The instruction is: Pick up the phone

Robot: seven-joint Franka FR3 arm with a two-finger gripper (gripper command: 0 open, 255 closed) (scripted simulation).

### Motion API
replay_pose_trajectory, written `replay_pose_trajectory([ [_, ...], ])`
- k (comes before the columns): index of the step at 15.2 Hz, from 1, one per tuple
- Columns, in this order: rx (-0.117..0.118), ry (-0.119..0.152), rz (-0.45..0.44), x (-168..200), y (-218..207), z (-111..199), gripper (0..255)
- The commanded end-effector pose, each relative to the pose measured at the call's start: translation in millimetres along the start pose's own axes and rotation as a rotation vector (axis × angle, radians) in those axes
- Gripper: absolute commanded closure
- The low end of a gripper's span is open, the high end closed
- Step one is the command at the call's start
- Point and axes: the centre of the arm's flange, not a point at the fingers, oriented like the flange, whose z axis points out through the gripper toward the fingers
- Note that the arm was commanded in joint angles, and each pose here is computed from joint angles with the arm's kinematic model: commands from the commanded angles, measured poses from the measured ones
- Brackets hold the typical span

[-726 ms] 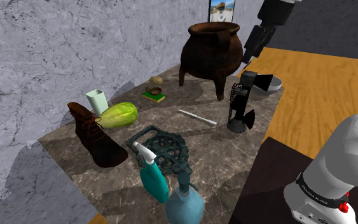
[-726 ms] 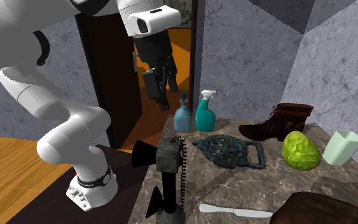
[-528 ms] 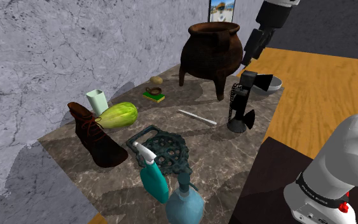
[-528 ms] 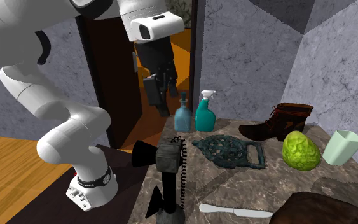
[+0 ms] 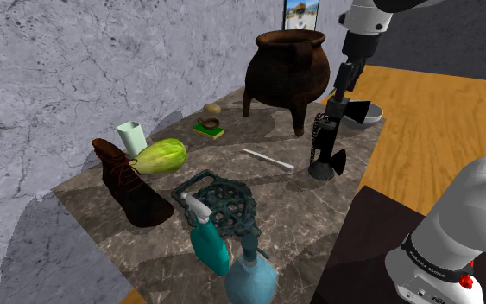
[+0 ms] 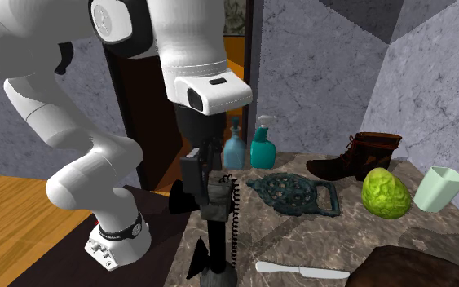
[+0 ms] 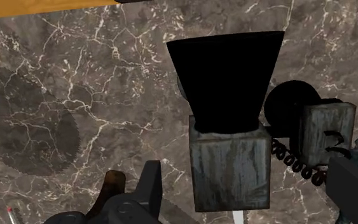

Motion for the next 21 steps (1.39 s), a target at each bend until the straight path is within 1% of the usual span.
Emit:
replay_pose_trajectory([
  [1, -0.005, -0.012, -0.004, 1, 3, 9, 0],
  [7, -0.005, -0.012, -0.004, -1, 2, 44, 0],
  [9, -0.005, -0.012, -0.004, -1, 2, 44, 0],
  [10, -0.005, -0.012, -0.004, 0, 2, 44, 255],
  [19, -0.005, -0.012, -0.004, -1, 2, 44, 255],
  [21, -0.005, -0.012, -0.004, 0, 2, 33, 255],
])
